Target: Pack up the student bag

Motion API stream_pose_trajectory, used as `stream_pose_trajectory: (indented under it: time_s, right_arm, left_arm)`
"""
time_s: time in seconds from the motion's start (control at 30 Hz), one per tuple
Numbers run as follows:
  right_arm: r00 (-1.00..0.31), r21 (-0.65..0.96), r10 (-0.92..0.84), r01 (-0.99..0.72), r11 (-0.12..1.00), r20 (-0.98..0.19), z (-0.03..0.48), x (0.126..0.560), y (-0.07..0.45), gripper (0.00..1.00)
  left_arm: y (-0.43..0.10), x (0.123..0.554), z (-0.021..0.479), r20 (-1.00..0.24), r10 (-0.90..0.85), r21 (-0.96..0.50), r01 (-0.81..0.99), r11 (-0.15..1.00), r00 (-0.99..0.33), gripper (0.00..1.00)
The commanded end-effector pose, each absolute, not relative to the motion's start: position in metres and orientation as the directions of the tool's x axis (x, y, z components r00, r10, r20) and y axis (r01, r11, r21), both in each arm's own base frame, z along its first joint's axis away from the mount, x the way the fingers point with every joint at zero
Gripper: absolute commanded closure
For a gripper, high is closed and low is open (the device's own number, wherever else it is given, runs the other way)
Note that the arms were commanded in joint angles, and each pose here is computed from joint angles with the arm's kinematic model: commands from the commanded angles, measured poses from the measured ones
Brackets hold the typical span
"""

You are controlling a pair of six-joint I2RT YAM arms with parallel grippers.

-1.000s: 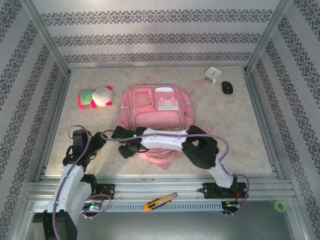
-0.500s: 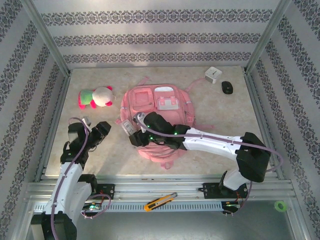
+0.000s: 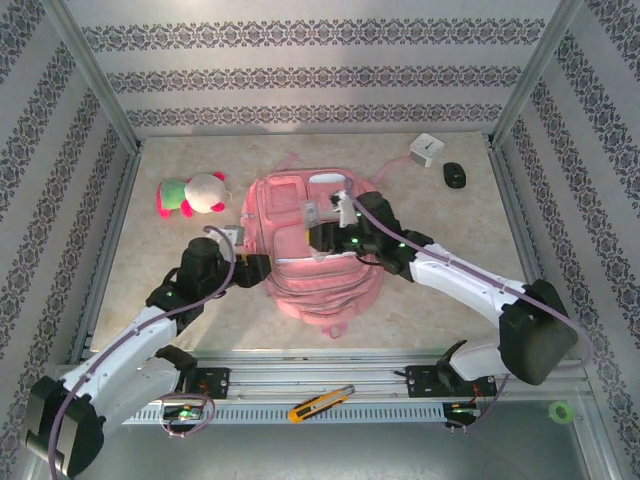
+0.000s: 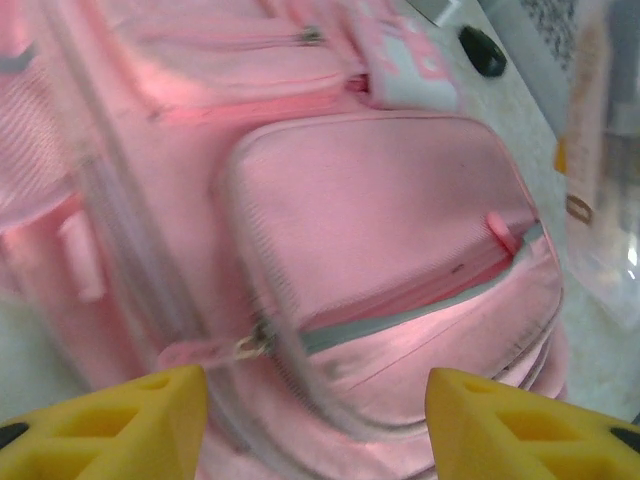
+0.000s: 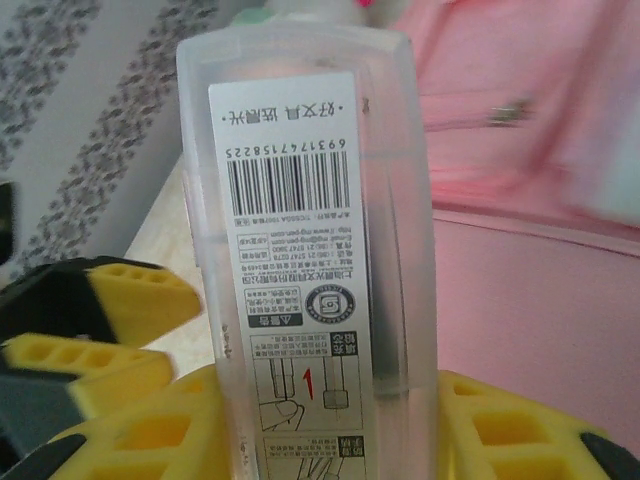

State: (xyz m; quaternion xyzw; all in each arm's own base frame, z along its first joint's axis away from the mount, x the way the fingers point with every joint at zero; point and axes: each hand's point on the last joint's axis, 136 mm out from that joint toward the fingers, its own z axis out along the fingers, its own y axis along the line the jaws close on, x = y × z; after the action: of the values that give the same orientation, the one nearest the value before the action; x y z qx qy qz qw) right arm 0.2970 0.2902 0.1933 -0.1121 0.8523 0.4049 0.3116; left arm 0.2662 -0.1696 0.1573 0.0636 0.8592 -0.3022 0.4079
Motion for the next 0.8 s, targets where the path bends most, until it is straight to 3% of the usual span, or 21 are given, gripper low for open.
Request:
stream_pose_trajectory:
  time_s: [0.0,0.23,0.57,0.77]
  right_arm:
    - [-0.785,0.671,0.161,-0.381,0.636,-0.599,0.201,0.298,0.257,0.73]
    - [-0.746,0.695,0.339,-0.224,0.683,-0.574,0.189,0.29,0.177,0.73]
    - [-0.735,0.696,0.394,-0.146,0.703,-0.552,0.173,0.269,0.145,0.72]
    - [-0.747,0.694,0.376,-0.155,0.703,-0.548,0.17,0.269,0.147,0.72]
  left_arm:
    - [-0.195,0.283,0.188,-0.886,0.09,-0.212,0.571,0.793,-0.455,0.41]
    - [-0.258,0.284,0.172,-0.863,0.442,0.076,0.8,0.595,-0.246,0.39]
    - [-0.313,0.265,0.15,-0.783,0.622,0.235,0.921,0.311,-0.01,0.28]
    - [-0.313,0.276,0.137,-0.734,0.677,0.372,0.869,0.327,0.06,0.26]
